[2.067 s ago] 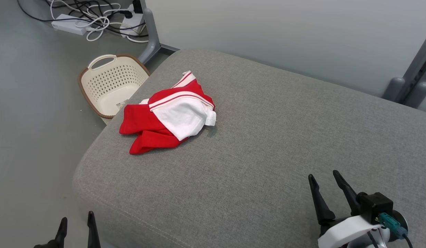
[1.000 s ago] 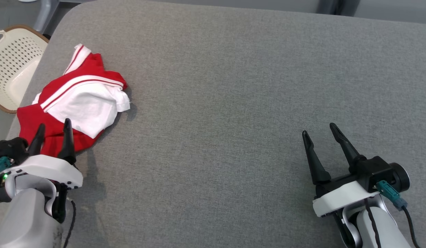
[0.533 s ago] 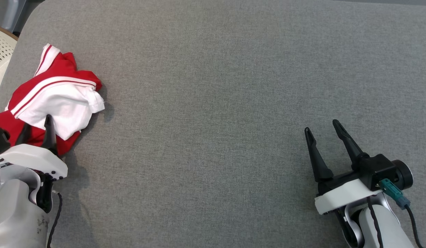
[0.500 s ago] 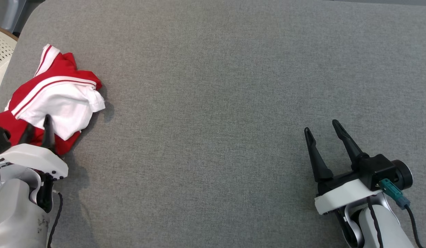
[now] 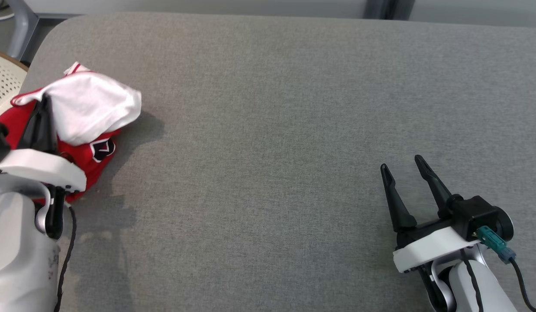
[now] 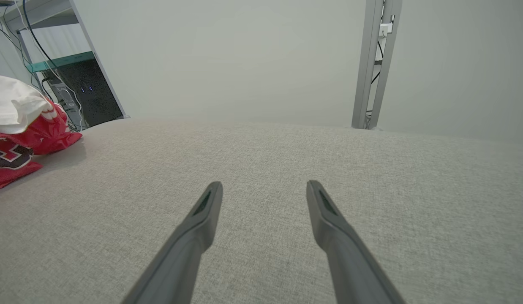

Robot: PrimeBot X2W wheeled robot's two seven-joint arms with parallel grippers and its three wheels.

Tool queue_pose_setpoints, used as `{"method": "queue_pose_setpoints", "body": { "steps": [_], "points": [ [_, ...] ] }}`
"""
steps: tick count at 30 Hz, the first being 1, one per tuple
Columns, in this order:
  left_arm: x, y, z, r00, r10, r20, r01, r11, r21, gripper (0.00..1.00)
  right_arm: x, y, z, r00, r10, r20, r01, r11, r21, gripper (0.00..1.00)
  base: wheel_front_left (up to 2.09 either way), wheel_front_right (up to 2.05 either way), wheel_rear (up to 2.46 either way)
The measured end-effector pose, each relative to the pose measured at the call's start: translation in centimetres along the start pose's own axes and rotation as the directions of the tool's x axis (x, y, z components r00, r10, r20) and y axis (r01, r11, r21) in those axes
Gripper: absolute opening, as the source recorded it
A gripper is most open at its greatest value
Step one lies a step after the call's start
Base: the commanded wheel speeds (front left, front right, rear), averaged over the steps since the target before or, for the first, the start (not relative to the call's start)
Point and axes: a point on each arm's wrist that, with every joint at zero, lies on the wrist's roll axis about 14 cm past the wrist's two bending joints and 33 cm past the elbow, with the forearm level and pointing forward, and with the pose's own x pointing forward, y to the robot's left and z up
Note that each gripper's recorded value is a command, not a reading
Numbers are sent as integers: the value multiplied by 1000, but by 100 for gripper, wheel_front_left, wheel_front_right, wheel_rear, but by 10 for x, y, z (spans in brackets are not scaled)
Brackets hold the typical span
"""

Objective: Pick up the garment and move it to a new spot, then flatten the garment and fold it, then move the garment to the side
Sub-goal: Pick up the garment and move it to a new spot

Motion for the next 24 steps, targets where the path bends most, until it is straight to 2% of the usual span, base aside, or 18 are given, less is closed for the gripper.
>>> {"method": "queue_pose_setpoints", "body": {
  "steps": [6,8,11,17,21,24],
  "points": [
    [3,-56,49,977,-143,157,140,990,31,0,-13,-8,13,999,-36,24,36,999,13,100,0,0,0],
    [2,-88,57,959,-212,187,212,977,22,0,-18,-13,18,998,-57,34,56,998,15,100,0,0,0],
    [-6,-145,57,922,-330,203,338,941,-3,0,-28,-23,23,995,-93,46,93,995,22,100,0,0,0],
    [-34,-250,38,817,-554,160,568,821,-56,0,-49,-46,30,983,-175,59,174,984,28,100,0,0,0],
    [-59,-305,24,720,-684,121,693,718,-65,0,-62,-60,34,972,-223,68,222,975,30,100,0,0,0],
    [-80,-340,23,636,-762,121,772,628,-100,0,-73,-69,37,963,-259,74,257,966,31,100,0,0,0]
  ]
}}
